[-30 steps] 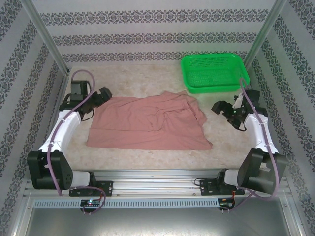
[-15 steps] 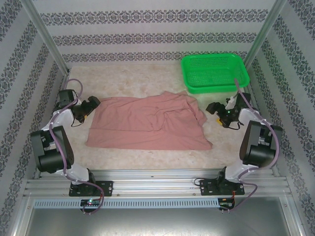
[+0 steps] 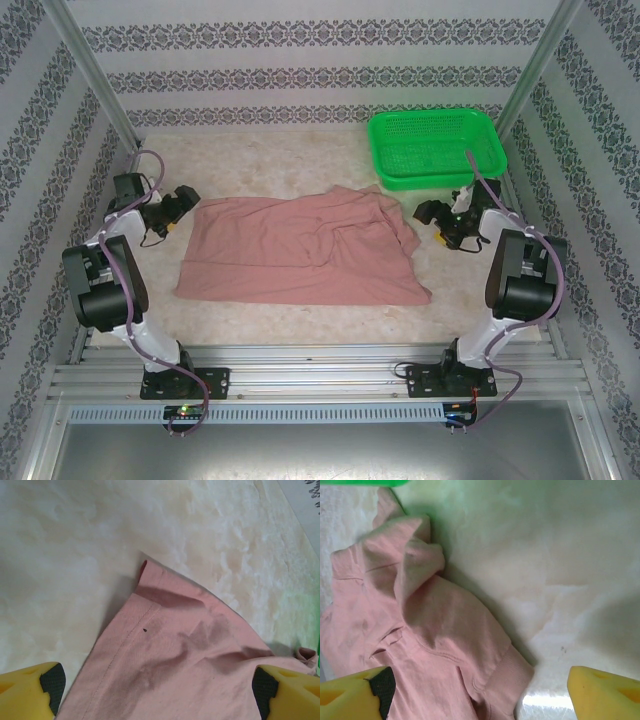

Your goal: Fold and stack the t-shirts

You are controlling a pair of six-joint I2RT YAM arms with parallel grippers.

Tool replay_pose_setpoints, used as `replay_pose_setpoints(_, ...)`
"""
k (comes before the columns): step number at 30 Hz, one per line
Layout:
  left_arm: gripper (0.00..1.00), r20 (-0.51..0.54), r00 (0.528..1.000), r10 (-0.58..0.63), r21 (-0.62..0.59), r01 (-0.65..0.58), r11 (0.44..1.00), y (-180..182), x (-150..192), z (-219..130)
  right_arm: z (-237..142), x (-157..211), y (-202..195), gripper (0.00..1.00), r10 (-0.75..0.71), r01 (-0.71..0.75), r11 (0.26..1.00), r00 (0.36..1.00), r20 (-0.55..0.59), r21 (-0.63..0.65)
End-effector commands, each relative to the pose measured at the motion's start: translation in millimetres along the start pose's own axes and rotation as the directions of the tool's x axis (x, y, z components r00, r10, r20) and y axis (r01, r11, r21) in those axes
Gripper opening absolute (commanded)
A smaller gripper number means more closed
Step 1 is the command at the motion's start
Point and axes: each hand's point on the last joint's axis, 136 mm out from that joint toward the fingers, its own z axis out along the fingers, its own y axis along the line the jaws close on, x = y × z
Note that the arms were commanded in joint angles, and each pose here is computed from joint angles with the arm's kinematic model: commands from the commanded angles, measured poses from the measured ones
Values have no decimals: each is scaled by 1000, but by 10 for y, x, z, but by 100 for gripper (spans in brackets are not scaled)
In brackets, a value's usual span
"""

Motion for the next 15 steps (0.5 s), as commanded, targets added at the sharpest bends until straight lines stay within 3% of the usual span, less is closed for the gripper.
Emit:
replay_pose_setpoints(1, 96, 13, 997, 70, 40, -71, 997, -62, -148, 46, 48, -32, 49, 88, -71, 70, 998, 997, -34, -4)
replay_pose_setpoints(10, 92, -36, 992, 118, 20, -117, 993, -32, -338, 246, 284, -60, 382, 88, -264, 262, 964, 958, -111, -32)
replay_pose_setpoints(15, 90, -74, 991, 112, 16, -111, 994, 16, -397, 392, 447, -97, 416, 86, -297, 299, 954, 943, -148, -10)
